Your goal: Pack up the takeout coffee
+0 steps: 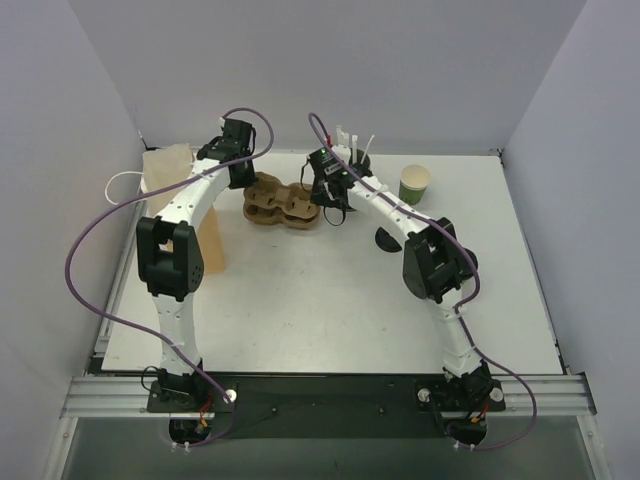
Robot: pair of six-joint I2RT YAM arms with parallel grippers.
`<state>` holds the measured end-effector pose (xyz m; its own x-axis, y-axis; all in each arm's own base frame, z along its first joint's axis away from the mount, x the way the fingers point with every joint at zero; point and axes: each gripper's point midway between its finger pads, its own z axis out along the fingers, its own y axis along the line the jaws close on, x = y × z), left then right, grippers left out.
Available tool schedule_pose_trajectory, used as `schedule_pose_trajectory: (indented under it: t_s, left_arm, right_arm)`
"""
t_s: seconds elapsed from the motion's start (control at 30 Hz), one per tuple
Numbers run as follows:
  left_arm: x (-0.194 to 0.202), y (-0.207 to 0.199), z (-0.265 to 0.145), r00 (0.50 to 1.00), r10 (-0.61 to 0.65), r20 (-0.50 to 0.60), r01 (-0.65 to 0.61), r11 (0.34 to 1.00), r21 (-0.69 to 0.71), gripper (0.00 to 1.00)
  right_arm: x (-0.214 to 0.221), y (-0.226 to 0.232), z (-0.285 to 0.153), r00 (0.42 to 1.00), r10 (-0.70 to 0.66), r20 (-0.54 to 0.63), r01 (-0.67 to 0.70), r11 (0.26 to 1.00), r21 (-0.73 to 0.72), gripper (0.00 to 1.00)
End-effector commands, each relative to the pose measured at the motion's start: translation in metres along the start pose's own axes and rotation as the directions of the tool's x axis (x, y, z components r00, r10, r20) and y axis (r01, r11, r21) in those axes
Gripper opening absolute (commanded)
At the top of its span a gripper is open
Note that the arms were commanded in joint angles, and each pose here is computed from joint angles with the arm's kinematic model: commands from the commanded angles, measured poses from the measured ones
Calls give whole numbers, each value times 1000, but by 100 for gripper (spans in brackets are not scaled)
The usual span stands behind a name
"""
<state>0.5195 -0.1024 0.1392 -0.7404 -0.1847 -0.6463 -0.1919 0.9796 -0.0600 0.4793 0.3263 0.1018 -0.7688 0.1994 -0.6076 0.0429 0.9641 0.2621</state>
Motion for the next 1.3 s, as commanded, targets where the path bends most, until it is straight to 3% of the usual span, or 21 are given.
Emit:
schedule_pose_trajectory:
  t_s: [0.0,0.3,0.53,0.9,1.0,1.2,1.23,1.27]
  left_arm:
    - [-42,-14,-53,993,-14,120,6,998,70,12]
    - [-30,-19,-77,994,21,103,-28,997,74,12]
    - [3,-38,-100,994,74,80,-81,992,100,13]
    - [111,-79,-135,992,125,3,-122,965,231,13]
    - [160,-95,-137,992,117,-37,-102,953,284,13]
    - [219,-115,-129,986,138,-98,-98,937,335,23]
    - [222,-116,-129,984,143,-104,-101,936,336,26]
    - [221,-118,-130,984,146,-101,-104,935,340,37]
  right_arm:
    - [-32,16,-48,997,12,80,-8,998,-57,0]
    - [-26,6,-68,998,20,58,-17,999,-51,0]
    - [-1,-24,-92,1000,24,15,-24,1000,-8,0]
    - [67,-109,-138,997,25,-77,-17,995,102,0]
    - [98,-140,-143,993,11,-120,8,988,157,0]
    - [133,-172,-140,987,1,-160,32,978,208,4]
    - [134,-174,-139,987,4,-162,31,977,211,8]
    - [135,-175,-139,986,4,-164,31,977,210,10]
